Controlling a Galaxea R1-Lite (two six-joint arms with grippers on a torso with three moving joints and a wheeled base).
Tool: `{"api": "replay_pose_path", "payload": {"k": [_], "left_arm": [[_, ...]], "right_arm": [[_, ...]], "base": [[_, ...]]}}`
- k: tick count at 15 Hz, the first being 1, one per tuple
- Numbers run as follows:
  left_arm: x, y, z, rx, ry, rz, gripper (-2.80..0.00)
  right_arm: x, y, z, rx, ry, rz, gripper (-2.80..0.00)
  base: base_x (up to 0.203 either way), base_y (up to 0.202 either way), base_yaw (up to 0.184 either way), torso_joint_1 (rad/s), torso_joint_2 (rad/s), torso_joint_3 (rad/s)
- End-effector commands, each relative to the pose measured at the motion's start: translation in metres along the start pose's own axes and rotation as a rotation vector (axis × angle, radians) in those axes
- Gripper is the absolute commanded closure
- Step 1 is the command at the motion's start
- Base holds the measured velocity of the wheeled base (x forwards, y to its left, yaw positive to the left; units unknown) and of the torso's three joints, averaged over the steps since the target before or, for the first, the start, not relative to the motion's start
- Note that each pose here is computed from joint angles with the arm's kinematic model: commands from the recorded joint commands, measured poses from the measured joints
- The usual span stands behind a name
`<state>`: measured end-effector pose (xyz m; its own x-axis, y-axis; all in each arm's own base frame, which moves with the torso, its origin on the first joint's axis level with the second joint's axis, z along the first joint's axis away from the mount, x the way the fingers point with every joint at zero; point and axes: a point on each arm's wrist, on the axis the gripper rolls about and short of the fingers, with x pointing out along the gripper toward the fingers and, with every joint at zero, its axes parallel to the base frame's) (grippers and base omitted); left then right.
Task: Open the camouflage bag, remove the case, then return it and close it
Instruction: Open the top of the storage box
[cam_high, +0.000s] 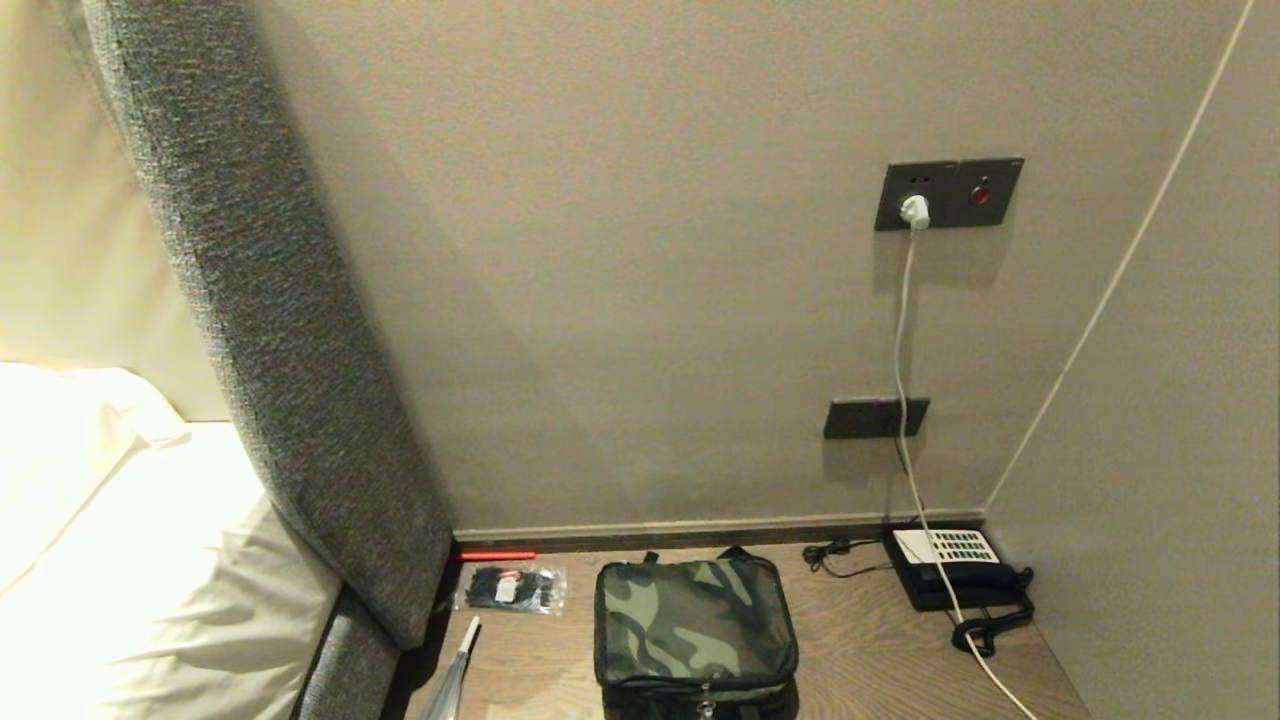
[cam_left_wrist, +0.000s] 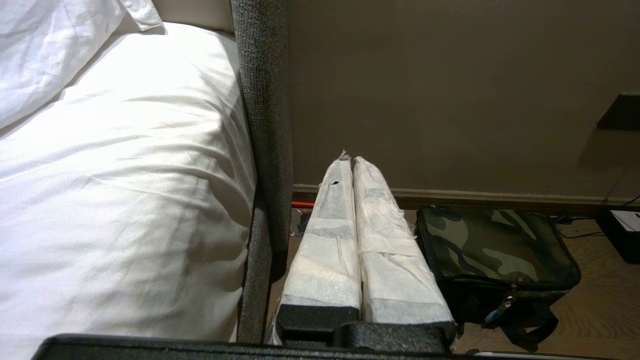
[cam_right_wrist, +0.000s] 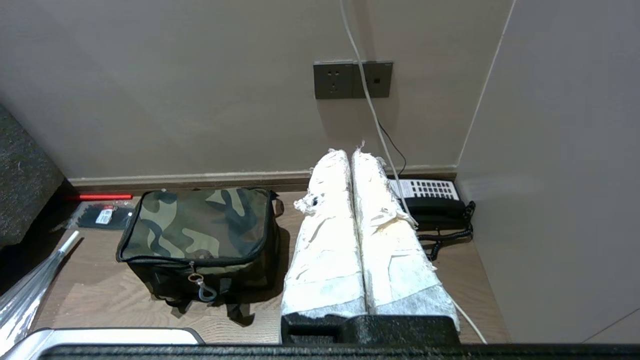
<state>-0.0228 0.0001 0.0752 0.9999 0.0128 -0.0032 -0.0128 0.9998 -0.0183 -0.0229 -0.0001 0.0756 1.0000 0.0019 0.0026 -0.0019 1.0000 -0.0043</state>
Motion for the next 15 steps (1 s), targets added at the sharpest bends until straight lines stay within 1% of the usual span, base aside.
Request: {"api": "replay_pose_path", "payload": {"k": [1, 15], "left_arm": [[0.0002, 0.0, -0.0008, 0.0, 0.003, 0.001, 0.0], [0.0002, 0.0, -0.0008, 0.0, 0.003, 0.001, 0.0]], "right_arm": [[-0.0001, 0.0, 0.0, 0.0, -0.002, 0.0, 0.0], [-0.0003, 0.0, 0.0001, 0.0, -0.004, 0.0, 0.0]], "base": [[0.0, 0.0, 0.0, 0.002, 0.0, -0.097], [0.0, 0.0, 0.0, 0.002, 0.0, -0.191]]}}
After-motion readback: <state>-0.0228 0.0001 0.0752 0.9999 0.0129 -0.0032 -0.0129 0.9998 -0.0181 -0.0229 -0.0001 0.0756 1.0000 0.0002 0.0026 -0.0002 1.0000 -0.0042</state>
